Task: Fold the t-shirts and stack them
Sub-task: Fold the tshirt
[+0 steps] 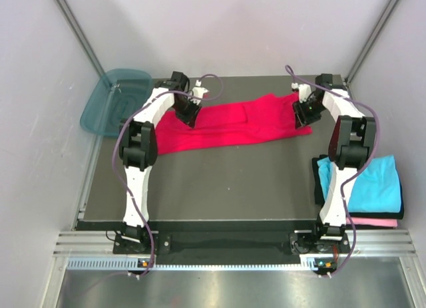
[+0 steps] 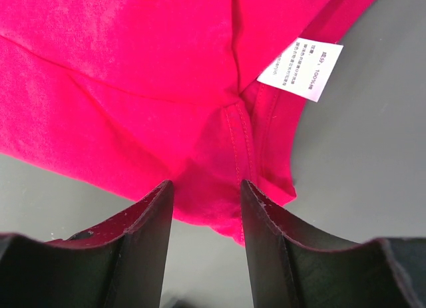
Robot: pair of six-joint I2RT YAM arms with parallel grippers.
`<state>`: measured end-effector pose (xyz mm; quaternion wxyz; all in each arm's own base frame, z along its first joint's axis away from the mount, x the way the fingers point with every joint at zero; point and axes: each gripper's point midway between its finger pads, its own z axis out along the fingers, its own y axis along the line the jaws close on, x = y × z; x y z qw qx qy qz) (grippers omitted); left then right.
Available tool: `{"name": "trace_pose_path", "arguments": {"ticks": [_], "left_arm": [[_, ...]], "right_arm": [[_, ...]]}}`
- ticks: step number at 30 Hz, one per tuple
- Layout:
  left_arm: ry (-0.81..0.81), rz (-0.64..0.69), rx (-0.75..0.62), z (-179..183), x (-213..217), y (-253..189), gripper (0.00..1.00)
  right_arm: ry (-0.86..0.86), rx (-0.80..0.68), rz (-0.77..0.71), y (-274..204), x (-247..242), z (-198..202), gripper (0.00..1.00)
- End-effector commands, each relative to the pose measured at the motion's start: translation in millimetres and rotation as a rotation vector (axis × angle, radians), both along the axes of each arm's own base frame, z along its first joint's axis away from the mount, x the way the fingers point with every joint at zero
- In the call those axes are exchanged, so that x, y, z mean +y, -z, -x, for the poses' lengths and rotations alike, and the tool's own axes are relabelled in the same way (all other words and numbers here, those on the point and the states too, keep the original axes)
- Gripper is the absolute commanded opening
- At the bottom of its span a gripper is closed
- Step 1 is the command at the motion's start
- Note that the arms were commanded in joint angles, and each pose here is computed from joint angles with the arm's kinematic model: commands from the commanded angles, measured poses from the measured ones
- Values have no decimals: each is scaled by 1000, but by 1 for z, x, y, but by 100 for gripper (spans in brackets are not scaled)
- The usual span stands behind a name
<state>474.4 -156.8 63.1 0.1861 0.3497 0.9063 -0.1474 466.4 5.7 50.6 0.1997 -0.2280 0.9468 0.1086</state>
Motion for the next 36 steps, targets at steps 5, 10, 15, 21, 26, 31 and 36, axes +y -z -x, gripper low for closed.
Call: {"name": "trace_pose_path", "arguments": {"ticks": [5,10,15,21,26,31,36], "left_arm": [[32,44,18,-1,-14,-3,31],[33,34,21,-3,-15,3,31],[35,37,33,-4,-16,10,31],[41,62,30,-4,-22,3,30],[34,69,-5,-8,-23,-11,30],[45,74,38,3,-23,-10,31],[53,95,75,7,-27,-11,31]], "right_arm": [[-6,-30,-16,-10,5,-6,45],[-1,-23,-22,-7,5,-6,45],[0,-32,-22,-9,5,-9,45],[-2,-30,-18,-9,5,-8,45],[1,-30,-19,-7,5,-8,45],[3,-31,-21,-8,5,-10,45],[5,-27,-25,-7,6,-9,45]]}}
